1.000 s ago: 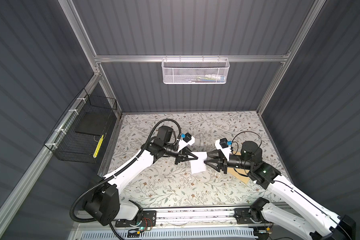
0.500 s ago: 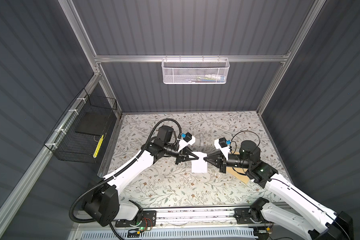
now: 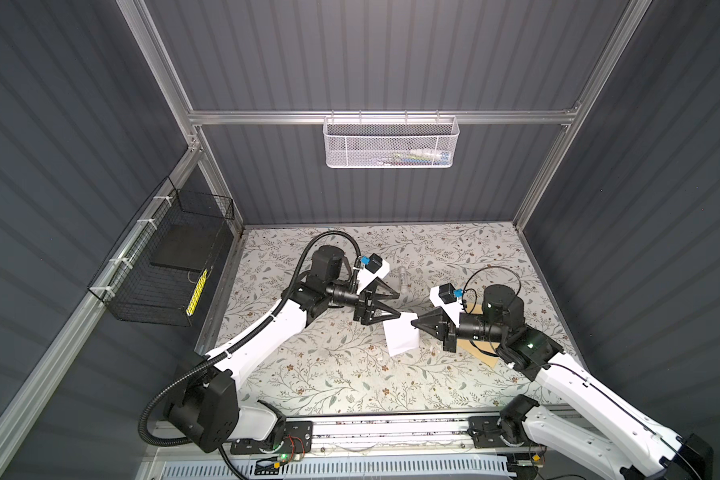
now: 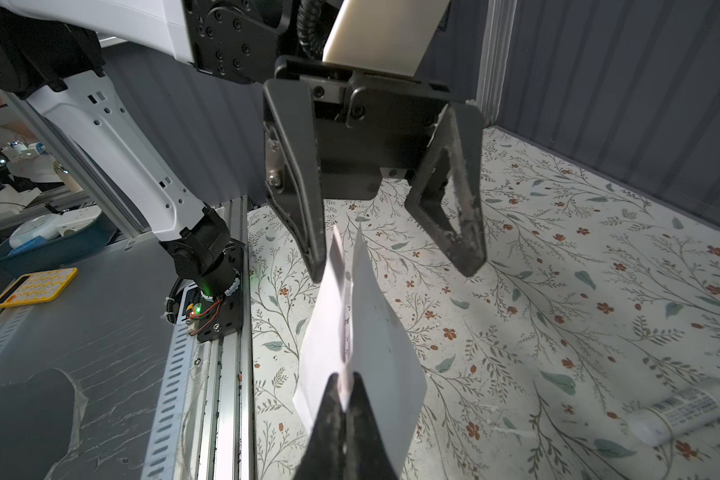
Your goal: Place the letter into the envelope and seal it
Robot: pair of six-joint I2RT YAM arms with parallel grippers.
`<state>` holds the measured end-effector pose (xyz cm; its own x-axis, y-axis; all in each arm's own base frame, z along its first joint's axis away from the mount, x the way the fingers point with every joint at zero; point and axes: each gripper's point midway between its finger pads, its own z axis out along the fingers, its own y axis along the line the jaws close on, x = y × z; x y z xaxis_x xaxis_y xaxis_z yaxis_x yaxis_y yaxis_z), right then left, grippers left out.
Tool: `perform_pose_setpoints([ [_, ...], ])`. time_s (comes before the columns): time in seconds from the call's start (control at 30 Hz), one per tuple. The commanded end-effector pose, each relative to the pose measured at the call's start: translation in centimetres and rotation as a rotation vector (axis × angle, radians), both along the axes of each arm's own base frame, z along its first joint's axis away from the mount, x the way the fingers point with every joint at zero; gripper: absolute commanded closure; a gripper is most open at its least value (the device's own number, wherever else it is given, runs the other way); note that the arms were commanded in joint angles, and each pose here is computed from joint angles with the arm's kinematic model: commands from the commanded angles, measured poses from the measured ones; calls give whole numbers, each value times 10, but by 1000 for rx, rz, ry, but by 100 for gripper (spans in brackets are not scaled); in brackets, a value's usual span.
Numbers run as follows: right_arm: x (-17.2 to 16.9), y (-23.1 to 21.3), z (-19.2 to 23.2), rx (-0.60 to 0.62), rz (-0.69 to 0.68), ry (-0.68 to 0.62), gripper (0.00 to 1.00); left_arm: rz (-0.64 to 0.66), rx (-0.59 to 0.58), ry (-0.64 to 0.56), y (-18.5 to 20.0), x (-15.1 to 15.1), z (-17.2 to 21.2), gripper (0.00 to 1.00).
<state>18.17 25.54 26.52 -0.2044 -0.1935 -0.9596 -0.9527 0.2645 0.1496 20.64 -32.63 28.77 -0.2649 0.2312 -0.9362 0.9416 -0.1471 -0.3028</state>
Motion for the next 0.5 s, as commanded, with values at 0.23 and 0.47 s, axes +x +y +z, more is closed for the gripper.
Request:
perform_pose_setpoints([
  [0.23, 2, 5, 9, 4, 22, -27, 100, -95, 54, 64, -9, -14, -9, 38],
  [0.47, 4, 7, 9, 4, 30, -22, 100, -129, 81, 76, -10, -18, -16, 64],
])
